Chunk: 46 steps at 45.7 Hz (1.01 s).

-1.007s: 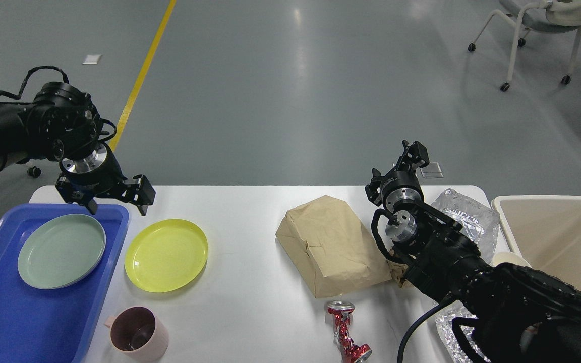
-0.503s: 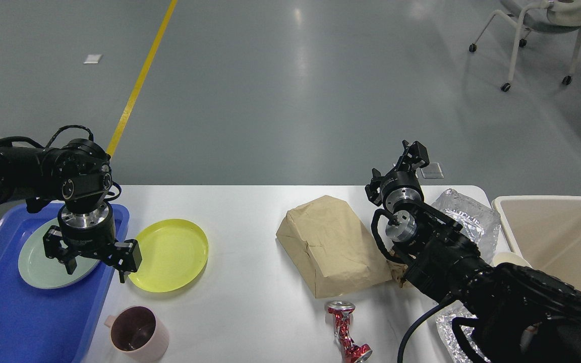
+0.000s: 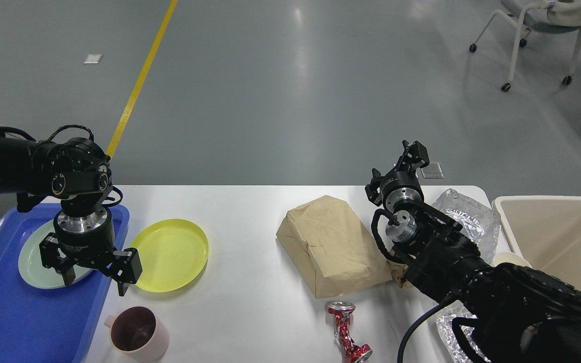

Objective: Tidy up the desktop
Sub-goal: 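Lower the left gripper to the pink mug beside the tray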

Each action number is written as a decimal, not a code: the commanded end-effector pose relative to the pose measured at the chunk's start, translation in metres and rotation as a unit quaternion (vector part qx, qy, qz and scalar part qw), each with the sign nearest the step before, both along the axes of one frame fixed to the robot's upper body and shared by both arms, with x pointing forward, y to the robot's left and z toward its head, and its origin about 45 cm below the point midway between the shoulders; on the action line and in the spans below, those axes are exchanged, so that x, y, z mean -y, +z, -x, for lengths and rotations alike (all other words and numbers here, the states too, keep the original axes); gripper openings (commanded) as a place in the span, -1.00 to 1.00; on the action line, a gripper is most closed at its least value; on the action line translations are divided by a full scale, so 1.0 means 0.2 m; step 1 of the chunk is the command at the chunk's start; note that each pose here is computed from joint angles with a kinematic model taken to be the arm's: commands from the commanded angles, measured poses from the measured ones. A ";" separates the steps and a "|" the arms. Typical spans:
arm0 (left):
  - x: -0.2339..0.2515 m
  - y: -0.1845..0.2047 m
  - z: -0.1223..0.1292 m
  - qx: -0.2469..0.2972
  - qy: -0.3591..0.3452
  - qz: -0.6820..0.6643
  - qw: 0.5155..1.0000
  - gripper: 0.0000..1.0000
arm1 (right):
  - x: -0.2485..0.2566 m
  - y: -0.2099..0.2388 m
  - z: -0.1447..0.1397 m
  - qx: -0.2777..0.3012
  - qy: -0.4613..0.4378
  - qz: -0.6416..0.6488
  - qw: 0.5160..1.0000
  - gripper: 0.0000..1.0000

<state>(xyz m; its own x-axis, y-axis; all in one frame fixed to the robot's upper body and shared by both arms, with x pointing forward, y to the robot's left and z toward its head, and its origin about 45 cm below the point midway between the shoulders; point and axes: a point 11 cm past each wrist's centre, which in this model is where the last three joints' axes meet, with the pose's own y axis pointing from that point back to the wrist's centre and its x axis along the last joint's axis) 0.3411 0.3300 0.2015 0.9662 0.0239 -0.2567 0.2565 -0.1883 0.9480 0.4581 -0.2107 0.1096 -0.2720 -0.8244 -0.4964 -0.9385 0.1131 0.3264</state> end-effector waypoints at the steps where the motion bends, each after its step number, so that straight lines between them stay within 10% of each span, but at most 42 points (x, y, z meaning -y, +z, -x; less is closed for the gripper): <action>1: 0.00 -0.06 0.04 -0.014 0.003 0.007 1.000 0.99 | 0.00 0.00 0.00 0.000 0.000 0.000 1.000 1.00; 46: 0.11 -0.21 0.04 -0.028 -0.025 0.003 0.999 0.98 | 0.00 0.00 0.00 0.000 0.000 0.000 1.000 1.00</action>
<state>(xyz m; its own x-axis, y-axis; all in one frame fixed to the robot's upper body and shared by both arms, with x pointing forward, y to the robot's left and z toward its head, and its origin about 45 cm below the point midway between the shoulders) 0.3340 0.3118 0.1593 0.9521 -0.0207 -0.3049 0.2945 -0.2055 0.9333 0.4581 -0.2107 0.1096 -0.2720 -0.8244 -0.4963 -0.9385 0.1132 0.3263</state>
